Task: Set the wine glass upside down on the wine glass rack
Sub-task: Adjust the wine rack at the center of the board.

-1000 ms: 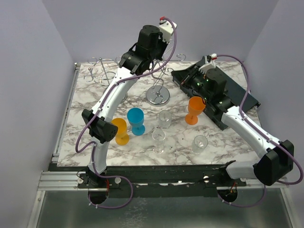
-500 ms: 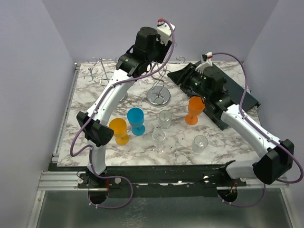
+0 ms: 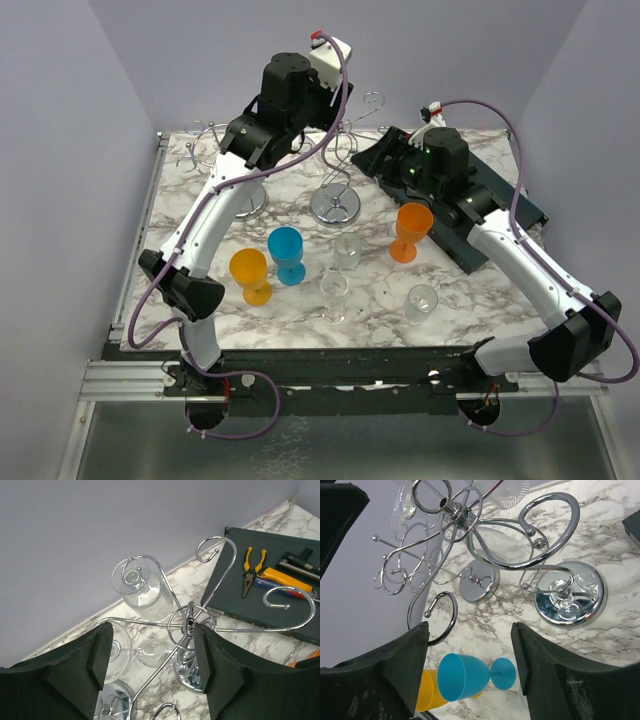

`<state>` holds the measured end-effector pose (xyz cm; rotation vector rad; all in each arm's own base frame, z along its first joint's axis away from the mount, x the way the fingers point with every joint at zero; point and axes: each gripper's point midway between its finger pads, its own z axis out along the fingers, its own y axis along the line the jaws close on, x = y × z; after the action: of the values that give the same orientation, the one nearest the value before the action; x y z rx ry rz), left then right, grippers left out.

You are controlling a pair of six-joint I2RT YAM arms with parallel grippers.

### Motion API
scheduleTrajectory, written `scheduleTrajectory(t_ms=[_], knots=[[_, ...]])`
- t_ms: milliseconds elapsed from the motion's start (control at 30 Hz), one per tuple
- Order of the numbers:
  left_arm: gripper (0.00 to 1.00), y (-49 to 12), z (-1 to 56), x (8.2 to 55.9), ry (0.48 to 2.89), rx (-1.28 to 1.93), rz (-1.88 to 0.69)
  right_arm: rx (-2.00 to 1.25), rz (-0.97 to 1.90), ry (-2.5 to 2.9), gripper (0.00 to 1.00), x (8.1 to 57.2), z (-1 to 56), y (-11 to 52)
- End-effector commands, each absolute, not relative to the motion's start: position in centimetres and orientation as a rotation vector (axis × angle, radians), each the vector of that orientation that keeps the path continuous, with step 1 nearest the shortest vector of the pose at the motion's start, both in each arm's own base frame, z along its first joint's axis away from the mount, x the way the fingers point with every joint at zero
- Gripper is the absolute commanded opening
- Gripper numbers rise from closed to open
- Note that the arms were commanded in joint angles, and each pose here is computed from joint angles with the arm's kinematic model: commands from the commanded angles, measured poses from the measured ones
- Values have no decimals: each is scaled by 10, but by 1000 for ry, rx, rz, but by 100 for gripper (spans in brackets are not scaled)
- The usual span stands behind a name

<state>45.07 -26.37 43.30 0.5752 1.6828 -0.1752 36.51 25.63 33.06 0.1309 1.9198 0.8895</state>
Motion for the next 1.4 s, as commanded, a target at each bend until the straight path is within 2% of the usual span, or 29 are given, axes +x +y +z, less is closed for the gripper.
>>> scheduleTrajectory(t_ms=[0,133,300,367,467,600,767,933,1067,1367], knots=[[72,-249,436,445,1697,551,-176,74,702,2147,72,353,275,242],[75,-239,441,440,1703,540,-176,74,659,2098,79,358,301,230],[94,-221,445,427,1730,528,-164,48,617,2040,84,356,338,216],[98,-212,444,421,1747,523,-155,36,611,2032,86,351,349,212],[99,-194,443,412,1766,504,-138,14,597,2039,92,341,356,206],[99,-170,442,396,1790,492,-118,0,582,2075,93,322,348,195],[99,-142,440,373,1830,492,-112,8,586,2155,92,286,311,181],[99,-126,432,353,1880,487,-155,32,568,2263,86,264,260,172],[99,-121,426,333,1889,497,-183,67,450,2299,84,266,238,156],[99,-107,413,332,1944,345,-244,10,545,2275,83,282,241,180]])
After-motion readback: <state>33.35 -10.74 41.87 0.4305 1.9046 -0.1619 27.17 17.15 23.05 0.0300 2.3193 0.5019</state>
